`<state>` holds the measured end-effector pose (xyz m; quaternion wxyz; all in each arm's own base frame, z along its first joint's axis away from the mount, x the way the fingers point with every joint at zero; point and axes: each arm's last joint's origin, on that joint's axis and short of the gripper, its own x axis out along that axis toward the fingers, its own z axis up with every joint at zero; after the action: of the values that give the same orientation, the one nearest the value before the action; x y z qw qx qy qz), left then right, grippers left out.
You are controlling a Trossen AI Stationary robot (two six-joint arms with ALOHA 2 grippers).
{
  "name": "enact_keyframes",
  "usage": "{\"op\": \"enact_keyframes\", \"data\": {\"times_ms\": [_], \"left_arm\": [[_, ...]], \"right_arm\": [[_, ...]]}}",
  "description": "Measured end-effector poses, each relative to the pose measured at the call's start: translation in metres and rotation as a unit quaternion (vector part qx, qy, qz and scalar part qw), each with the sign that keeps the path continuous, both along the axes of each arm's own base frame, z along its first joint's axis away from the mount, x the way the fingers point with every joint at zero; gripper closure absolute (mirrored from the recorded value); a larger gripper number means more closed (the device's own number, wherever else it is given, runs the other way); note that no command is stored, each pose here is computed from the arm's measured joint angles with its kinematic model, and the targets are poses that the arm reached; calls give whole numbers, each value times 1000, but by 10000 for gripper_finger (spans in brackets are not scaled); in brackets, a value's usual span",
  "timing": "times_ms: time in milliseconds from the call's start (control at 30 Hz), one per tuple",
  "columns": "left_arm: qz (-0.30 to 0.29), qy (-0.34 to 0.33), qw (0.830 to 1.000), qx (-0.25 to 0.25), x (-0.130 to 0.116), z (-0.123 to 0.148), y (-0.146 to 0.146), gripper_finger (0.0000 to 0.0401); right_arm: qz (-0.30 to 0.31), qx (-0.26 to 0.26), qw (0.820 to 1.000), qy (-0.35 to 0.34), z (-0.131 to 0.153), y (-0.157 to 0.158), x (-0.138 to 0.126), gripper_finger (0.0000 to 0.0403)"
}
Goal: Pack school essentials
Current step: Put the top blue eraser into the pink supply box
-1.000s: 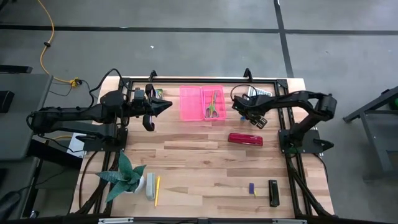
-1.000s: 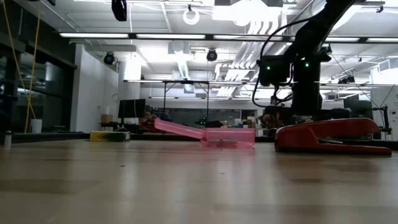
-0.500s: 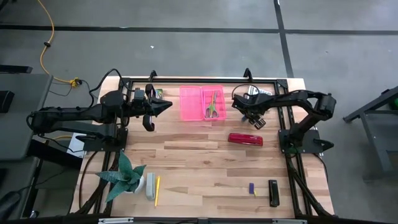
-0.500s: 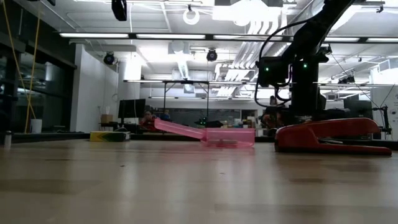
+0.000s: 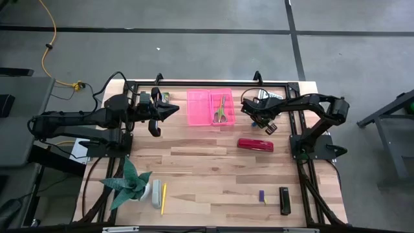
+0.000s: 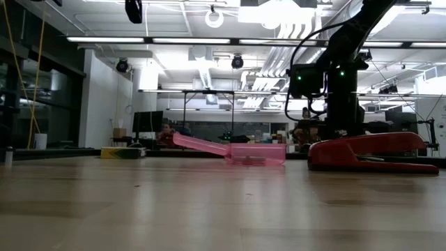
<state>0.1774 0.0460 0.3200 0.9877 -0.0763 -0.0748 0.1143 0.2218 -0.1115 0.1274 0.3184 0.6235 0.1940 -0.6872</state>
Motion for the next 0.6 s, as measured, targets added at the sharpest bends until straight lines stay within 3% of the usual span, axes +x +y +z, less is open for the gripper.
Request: {"op": "enact_keyframes", "data": {"times_ms": [233, 400, 500, 600], "left_arm": [[5, -1, 1000, -1, 0, 0, 0, 401], [14, -1, 1000, -2, 0, 0, 1, 401], [13, -1, 1000, -2, 0, 0, 1, 401], [13, -1, 1000, -6, 0, 0, 1, 401]], "right_arm": [[39, -28, 999, -1, 16, 2, -7, 336], [115, -59, 992, -7, 36, 5, -12, 336], [184, -97, 978, -14, 54, 12, -15, 336], [265, -146, 953, -31, 75, 19, -18, 336]]}}
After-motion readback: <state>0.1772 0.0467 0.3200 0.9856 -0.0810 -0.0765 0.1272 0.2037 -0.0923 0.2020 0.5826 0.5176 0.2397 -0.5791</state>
